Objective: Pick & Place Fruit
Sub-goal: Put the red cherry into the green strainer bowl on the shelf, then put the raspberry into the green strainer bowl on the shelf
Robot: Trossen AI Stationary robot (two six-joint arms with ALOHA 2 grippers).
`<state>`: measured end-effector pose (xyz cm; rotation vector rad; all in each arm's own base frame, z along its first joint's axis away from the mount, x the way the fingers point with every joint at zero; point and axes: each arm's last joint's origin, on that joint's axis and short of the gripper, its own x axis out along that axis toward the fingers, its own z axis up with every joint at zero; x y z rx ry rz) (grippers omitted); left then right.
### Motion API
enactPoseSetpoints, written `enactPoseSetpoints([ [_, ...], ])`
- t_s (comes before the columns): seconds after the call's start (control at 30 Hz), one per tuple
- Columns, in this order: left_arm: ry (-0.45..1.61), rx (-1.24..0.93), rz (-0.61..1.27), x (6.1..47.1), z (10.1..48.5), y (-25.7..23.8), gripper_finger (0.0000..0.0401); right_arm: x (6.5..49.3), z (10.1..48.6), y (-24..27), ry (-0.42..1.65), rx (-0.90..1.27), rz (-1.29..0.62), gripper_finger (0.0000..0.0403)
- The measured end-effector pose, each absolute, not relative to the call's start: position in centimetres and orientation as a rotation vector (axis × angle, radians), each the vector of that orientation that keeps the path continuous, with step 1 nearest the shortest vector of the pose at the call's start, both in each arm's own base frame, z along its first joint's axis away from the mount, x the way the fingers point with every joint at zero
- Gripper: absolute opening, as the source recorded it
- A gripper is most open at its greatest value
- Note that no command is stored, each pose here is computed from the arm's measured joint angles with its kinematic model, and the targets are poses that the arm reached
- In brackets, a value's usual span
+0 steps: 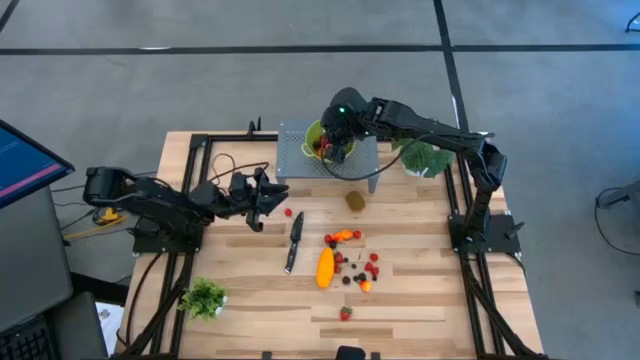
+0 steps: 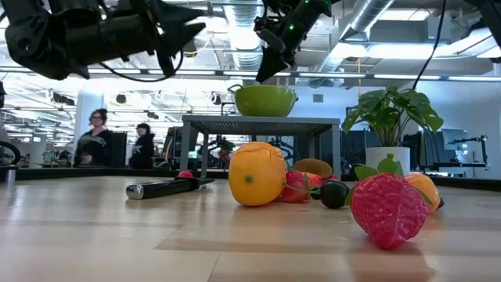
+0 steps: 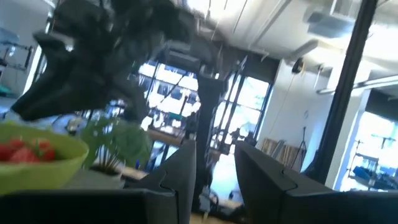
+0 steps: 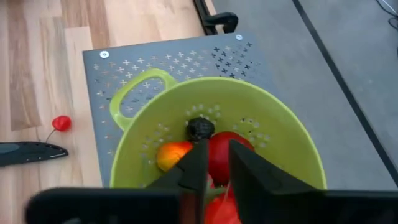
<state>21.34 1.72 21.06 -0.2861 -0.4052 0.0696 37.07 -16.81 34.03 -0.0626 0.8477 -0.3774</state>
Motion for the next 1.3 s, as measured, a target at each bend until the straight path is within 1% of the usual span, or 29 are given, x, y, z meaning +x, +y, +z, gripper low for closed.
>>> enactPoseSetpoints([
  [0.2,-0.493,-0.284,0.056,20.3,22.7,1.7,0.0106,37.1,34.0,-16.8,0.848,-0.062,-0.379,0.0151],
  [0.3,-0.538,-0.282,0.049,19.7,23.5,1.6,0.0106,36.8,34.4,-16.4,0.846,-0.063,-0.373,0.0186],
  [0.43,-0.595,-0.280,0.041,19.0,24.5,1.6,0.0106,36.2,35.6,-15.5,0.827,-0.070,-0.365,0.0216],
  [0.53,-0.638,-0.279,0.037,18.4,25.2,1.5,0.0106,35.8,36.4,-14.5,0.809,-0.046,-0.365,0.0225],
  [0.63,-0.667,-0.278,0.032,17.9,25.7,1.5,0.0106,35.2,37.2,-13.0,0.825,-0.038,-0.339,0.0222],
  [0.73,-0.695,-0.277,0.027,17.4,26.2,1.5,0.0106,34.8,37.2,-11.5,0.875,-0.008,-0.316,0.0209],
  [0.9,-0.724,-0.276,0.022,17.0,26.6,1.4,0.0106,34.2,36.1,-8.2,1.044,0.050,-0.263,0.0177],
  [1.1,-0.722,-0.276,0.022,17.0,26.6,1.4,0.0106,34.0,33.5,-3.2,1.219,0.046,-0.173,0.0133],
  [1.3,-0.721,-0.275,0.022,17.0,26.6,1.4,0.0106,33.2,30.9,2.0,1.297,0.021,-0.098,0.0099],
])
